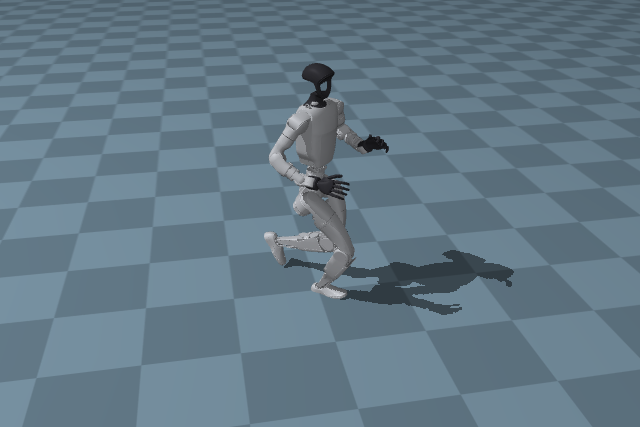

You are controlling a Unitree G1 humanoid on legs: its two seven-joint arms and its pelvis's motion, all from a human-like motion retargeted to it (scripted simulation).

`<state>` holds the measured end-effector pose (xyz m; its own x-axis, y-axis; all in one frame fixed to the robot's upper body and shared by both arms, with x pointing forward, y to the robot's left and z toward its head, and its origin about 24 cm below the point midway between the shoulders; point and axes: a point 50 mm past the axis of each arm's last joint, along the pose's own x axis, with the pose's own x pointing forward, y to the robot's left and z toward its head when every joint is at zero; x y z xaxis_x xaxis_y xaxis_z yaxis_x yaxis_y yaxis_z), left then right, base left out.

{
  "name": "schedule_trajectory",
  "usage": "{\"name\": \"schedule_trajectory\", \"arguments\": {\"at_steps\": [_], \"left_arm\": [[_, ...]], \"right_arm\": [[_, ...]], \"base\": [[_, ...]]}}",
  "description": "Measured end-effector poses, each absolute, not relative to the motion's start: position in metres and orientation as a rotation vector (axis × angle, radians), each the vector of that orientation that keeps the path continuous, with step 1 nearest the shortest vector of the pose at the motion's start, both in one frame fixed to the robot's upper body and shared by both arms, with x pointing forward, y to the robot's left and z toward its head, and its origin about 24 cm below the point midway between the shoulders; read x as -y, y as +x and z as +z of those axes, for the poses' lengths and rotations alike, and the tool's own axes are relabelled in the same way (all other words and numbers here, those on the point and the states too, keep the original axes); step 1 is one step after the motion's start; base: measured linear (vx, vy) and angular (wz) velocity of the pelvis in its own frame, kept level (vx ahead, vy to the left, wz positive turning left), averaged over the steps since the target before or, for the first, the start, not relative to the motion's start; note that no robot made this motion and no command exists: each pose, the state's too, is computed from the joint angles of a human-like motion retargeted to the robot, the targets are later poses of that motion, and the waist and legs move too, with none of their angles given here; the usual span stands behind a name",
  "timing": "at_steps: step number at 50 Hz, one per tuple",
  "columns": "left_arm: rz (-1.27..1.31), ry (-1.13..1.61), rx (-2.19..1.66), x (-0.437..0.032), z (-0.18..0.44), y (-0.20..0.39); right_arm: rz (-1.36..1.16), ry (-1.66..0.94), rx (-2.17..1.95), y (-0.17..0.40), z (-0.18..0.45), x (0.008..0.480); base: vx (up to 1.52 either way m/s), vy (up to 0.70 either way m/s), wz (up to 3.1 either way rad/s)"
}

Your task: Run

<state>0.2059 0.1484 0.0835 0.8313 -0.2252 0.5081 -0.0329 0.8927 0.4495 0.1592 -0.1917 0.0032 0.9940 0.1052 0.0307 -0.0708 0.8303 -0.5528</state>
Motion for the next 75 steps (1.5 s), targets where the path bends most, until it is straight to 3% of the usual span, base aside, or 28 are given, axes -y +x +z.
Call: {"name": "schedule_trajectory", "arguments": {"at_steps": [7,13,20,29,38,45,52,60,68,75], "left_arm": [[-0.121,0.587,0.247,-0.180,0.033,0.182],[-0.076,0.567,0.096,-0.214,0.025,0.145],[-0.032,0.562,0.153,-0.211,0.034,0.148],[0.054,0.575,0.560,-0.179,0.092,0.224],[-0.146,0.418,0.693,-0.146,0.111,0.210],[-0.217,0.460,0.462,-0.147,0.071,0.198],[-0.161,0.544,0.207,-0.183,0.036,0.183],[-0.060,0.501,0.086,-0.219,0.034,0.145],[0.016,0.472,0.134,-0.217,0.040,0.146],[0.085,0.593,0.491,-0.200,0.091,0.212]], "right_arm": [[-0.002,-0.615,0.471,0.241,0.082,0.167],[0.075,-0.439,0.626,0.238,0.116,0.145],[0.186,-0.497,0.471,0.218,0.077,0.141],[0.224,-0.644,0.086,0.182,-0.001,0.171],[0.168,-0.566,-0.034,0.140,-0.003,0.195],[0.127,-0.607,0.163,0.176,0.028,0.186],[0.059,-0.624,0.505,0.245,0.095,0.162],[0.084,-0.440,0.722,0.238,0.141,0.145],[0.154,-0.492,0.492,0.217,0.089,0.150],[0.174,-0.650,0.082,0.191,0.006,0.175]], "base": [[-0.05,-0.03,-0.03],[0.08,0.08,0.94],[-0.02,0.05,0.29],[0.01,0.01,-0.28],[0.02,-0.08,-0.34],[-0.03,-0.04,-0.04],[-0.04,-0.02,0.23],[0.05,0.07,0.61],[-0.02,0.06,0.36],[-0.03,0.00,-0.12]]}}
